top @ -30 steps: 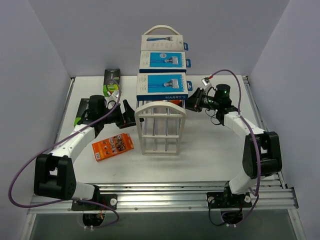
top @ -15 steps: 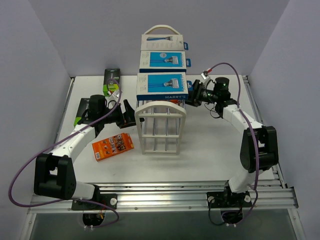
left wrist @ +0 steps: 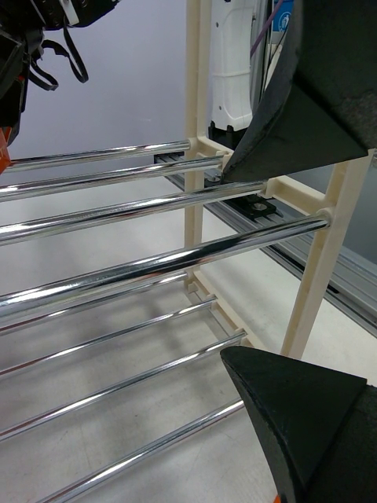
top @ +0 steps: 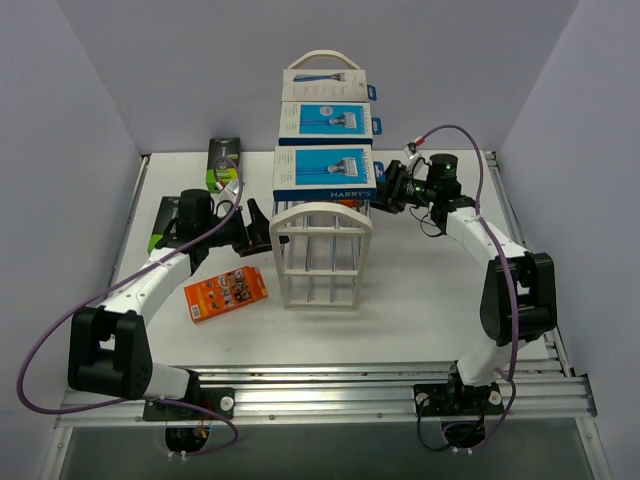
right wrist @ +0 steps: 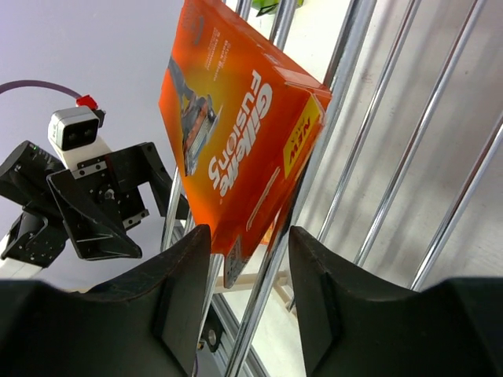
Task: Place and organize the shaving razors onto the shelf
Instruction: Place the shaving razor onto shelf
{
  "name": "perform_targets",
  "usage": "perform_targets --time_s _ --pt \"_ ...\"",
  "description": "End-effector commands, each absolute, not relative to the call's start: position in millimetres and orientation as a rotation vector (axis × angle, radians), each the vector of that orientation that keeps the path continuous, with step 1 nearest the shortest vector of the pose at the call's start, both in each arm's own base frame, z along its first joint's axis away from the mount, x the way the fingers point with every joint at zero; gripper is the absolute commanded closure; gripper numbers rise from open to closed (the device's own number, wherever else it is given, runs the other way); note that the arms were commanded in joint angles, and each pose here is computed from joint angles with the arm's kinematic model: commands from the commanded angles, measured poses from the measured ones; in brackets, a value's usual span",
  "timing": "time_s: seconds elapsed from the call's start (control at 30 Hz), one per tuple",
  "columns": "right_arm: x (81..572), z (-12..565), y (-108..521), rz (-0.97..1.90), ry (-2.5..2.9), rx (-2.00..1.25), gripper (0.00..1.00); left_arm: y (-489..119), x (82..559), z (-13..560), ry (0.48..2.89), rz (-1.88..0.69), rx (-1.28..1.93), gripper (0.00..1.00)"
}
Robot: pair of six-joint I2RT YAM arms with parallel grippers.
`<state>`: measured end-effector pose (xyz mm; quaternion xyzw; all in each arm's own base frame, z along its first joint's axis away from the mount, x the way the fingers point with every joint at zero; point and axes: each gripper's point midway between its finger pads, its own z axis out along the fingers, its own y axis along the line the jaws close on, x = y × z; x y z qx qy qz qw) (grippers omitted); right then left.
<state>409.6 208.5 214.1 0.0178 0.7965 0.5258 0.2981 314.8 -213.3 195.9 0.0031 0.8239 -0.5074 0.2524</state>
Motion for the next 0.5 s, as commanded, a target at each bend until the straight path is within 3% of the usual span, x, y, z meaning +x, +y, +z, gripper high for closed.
perform_targets --time_s 0.0,0.13,0.47 --pt "411 230 205 1.370 2.060 0.032 0.60 -217 320 211 2.202 -1.375 0.064 0.06" --pt "412 230 204 1.369 2.051 0.053 0.66 -217 319 210 2.204 -1.373 0.065 0.06" --pt "420 244 207 1.416 2.004 0.098 0.91 -217 320 210 2.205 -1.373 0.066 0.06"
